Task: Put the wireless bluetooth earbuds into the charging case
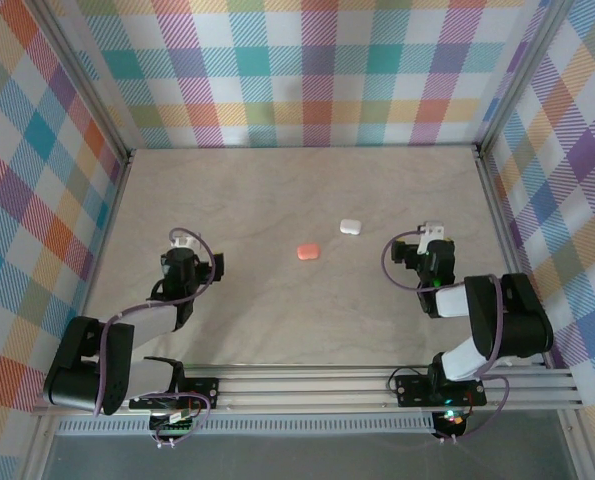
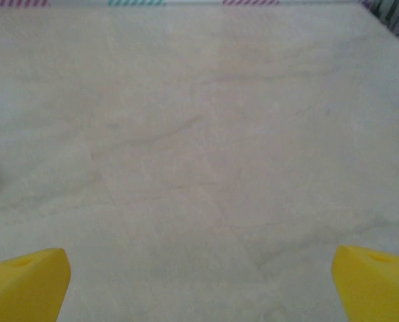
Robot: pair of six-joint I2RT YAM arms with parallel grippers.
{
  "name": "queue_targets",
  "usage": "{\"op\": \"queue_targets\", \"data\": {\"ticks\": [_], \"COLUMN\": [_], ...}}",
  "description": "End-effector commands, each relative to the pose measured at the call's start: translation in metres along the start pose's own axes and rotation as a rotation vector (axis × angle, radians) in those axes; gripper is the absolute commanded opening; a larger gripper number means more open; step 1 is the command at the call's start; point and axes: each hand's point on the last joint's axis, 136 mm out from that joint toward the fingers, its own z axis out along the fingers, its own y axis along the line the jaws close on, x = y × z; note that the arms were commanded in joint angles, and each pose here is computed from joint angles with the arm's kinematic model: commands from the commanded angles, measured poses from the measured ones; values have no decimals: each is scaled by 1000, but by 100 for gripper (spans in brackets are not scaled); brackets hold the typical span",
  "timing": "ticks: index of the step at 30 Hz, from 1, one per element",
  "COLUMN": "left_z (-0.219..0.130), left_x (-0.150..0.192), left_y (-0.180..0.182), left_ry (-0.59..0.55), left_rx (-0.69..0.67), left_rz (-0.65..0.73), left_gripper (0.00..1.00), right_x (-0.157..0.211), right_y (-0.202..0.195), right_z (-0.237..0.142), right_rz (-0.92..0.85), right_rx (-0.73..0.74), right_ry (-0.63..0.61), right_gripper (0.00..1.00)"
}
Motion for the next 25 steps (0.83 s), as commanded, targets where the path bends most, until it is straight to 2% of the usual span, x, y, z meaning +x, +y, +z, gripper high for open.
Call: {"op": "queue_targets", "data": {"ticks": [1,4,7,8,9,12,25], "left_z": [0,17,38,43,47,52,52], "left_x": [-48,-40,-25,-30,-27,-28,-28], "left_y": [-1,-2,-15,-19,-15,-4,-4], "left_ry": [-226,-200,-124,-118,-68,-66,-63], "left_rx": [61,76,132,149,129,81,81], "left_rz": [-70,-68,-29,-21,-35,-71,-71], "left_gripper": [100,100,100,100,100,100,100], "right_x": [-33,-32,-32,-32,-31,-33,-32], "right_y": [-5,-7,-7,-7,-7,-7,-5], "right_z": [12,11,11,10,11,11,11], "right_rz": [57,73,71,71,70,70,67], "right_rx": [1,-7,-7,-6,-9,-11,-17], "right_ry": [-62,-53,-57,-56,-54,-57,-55], "right_gripper": [100,100,100,100,100,100,100]}}
